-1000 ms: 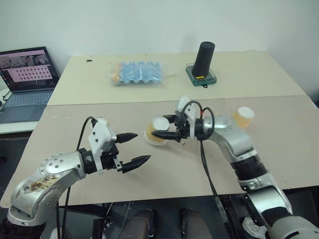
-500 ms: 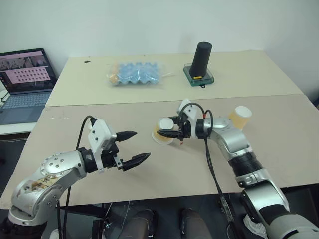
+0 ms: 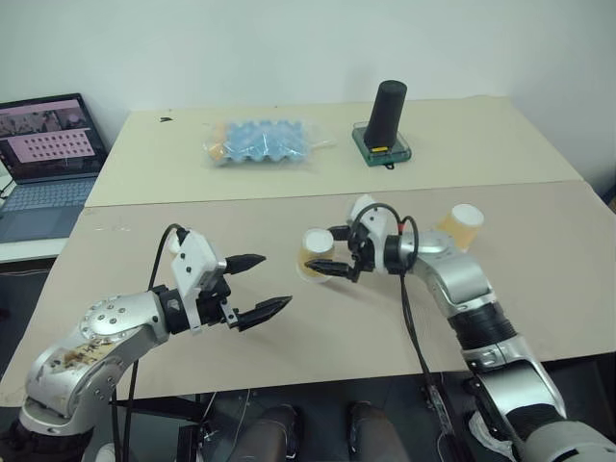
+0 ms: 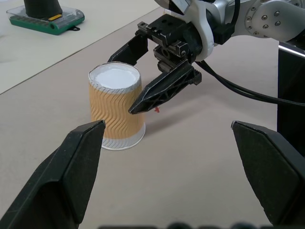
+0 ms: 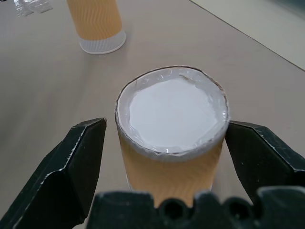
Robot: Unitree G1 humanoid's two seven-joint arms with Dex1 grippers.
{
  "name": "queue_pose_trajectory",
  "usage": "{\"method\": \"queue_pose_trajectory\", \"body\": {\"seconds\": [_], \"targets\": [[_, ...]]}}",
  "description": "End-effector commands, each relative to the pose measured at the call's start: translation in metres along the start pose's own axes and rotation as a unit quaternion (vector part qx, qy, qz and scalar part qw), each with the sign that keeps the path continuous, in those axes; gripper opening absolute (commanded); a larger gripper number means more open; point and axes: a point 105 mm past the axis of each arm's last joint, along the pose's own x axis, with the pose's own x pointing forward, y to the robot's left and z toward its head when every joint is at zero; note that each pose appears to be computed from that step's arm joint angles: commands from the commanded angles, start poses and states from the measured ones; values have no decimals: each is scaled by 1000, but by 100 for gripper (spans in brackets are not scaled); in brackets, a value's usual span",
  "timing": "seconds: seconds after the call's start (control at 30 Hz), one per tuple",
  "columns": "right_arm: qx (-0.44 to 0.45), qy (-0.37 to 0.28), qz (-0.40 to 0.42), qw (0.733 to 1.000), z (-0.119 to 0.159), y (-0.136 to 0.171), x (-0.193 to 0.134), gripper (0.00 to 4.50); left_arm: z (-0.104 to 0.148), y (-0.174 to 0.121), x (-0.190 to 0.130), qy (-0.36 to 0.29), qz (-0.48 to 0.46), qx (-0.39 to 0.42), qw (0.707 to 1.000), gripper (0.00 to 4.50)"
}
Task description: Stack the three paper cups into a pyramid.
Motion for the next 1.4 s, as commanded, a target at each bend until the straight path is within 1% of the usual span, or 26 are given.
{"method": "queue_pose_trajectory", "body": {"seconds": [0.03, 0.17, 0.23, 0.3, 0.37, 0.4, 0.47, 0.53, 0.6, 0.73, 0.77, 0.87, 0.93, 0.97, 1.03, 1.17, 1.23, 1.33, 1.4], "targets": [[-15, -17, -28, 999, 12, -6, -28, 445, 9, -1, 1, -17, -5, 21, 1000, 450], [-5, 4, -82, 997, -2, -13, -65, 445, 9, -1, 1, -18, -5, 21, 1000, 450], [16, 11, -140, 990, -12, -21, -88, 445, 8, 0, 1, -18, -4, 22, 1000, 450], [46, 19, -217, 975, -27, -26, -111, 445, 8, 1, 0, -18, -1, 22, 1000, 450], [57, 28, -279, 958, -38, -25, -128, 445, 8, 2, -1, -16, 0, 23, 1000, 450], [57, 30, -295, 953, -40, -24, -131, 445, 7, 3, -1, -16, 0, 24, 1000, 450], [78, 9, -325, 942, -36, -10, -134, 445, 7, 5, -2, -14, 2, 22, 1000, 450], [93, 6, -337, 937, -36, 6, -131, 445, 6, 7, -2, -12, 3, 21, 1000, 450], [101, 5, -340, 935, -35, 13, -129, 445, 6, 8, -2, -11, 2, 21, 1000, 450], [91, 17, -452, 887, -39, -6, -148, 445, 9, 8, 1, -13, -6, 20, 1000, 450], [76, 31, -484, 871, -41, -14, -155, 445, 9, 8, 1, -13, -8, 21, 1000, 450], [41, 34, -584, 810, -36, -37, -177, 445, 11, 11, 3, -14, -11, 24, 1000, 450], [34, 26, -625, 780, -33, -44, -187, 445, 12, 11, 4, -14, -12, 26, 1000, 450], [35, 21, -637, 770, -32, -46, -190, 445, 12, 11, 4, -14, -12, 26, 999, 450], [38, 13, -648, 761, -31, -50, -190, 445, 12, 11, 4, -15, -13, 26, 999, 450], [47, 10, -640, 767, -35, -55, -177, 445, 13, 13, 4, -15, -9, 27, 999, 450], [66, -3, -635, 770, -36, -57, -172, 445, 14, 13, 5, -17, -6, 26, 999, 450], [97, -34, -635, 766, -35, -60, -171, 445, 15, 14, 5, -18, -4, 27, 999, 450], [101, -40, -636, 764, -36, -63, -170, 445, 15, 13, 5, -18, -4, 27, 999, 450]]}}
